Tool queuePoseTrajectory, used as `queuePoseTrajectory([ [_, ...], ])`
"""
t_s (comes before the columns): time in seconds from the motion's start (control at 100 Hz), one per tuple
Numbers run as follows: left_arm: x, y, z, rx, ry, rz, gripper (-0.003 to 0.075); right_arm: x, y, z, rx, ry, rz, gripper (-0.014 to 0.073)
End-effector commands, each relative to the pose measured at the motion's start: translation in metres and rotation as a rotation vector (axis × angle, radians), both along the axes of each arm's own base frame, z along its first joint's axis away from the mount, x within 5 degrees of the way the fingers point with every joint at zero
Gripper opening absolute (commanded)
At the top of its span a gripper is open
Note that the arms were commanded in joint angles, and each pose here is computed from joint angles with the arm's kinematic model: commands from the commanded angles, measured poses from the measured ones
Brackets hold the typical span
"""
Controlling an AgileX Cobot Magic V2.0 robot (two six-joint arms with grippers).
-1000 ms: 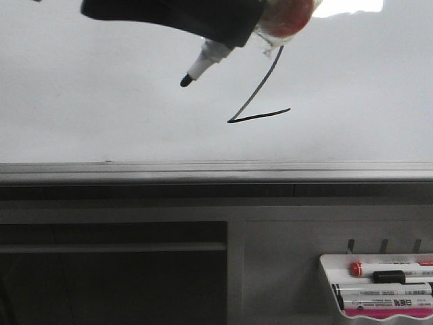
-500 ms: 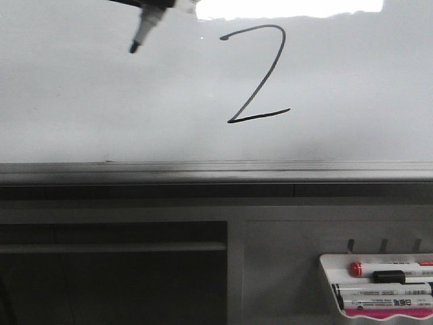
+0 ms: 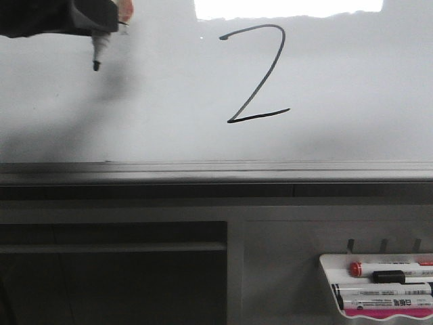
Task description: Write number 2 on whiteboard
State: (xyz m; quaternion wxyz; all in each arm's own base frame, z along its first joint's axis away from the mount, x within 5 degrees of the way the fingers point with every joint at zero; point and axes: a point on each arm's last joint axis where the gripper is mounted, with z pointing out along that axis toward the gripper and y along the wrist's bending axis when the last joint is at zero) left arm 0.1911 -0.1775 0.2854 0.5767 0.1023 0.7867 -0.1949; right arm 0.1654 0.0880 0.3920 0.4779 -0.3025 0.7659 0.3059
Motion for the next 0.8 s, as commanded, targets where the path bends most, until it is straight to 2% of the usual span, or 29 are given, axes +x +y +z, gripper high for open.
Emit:
queuePoseTrajectory([
  [0.0,0.011,-0.009,0.015,-0.013,-0.088,0.038,-0.0020,-0.002,-0.001,0.017,0.072,-0.050,-0.022,0.0411],
  [0.2,0.033,-0.020,0.001,0.029,-0.047,0.063,-0.0020,-0.005,0.000,0.016,0.066,-0.035,0.005,0.0411],
  [0.44,0.043,-0.014,-0.002,0.040,-0.037,0.091,-0.0003,-0.004,0.000,0.016,0.067,-0.037,0.000,0.0411],
  [0.54,0.045,-0.013,-0.004,0.047,-0.017,0.069,0.0104,-0.004,0.000,0.016,0.066,-0.039,-0.003,0.0411],
  [0.71,0.041,-0.014,-0.004,0.041,0.042,-0.010,0.0420,-0.004,-0.001,0.015,0.043,-0.043,-0.006,0.0411],
  [0.79,0.035,-0.012,0.004,0.037,0.032,-0.051,0.0489,-0.003,-0.002,0.013,0.012,-0.048,-0.010,0.0411],
])
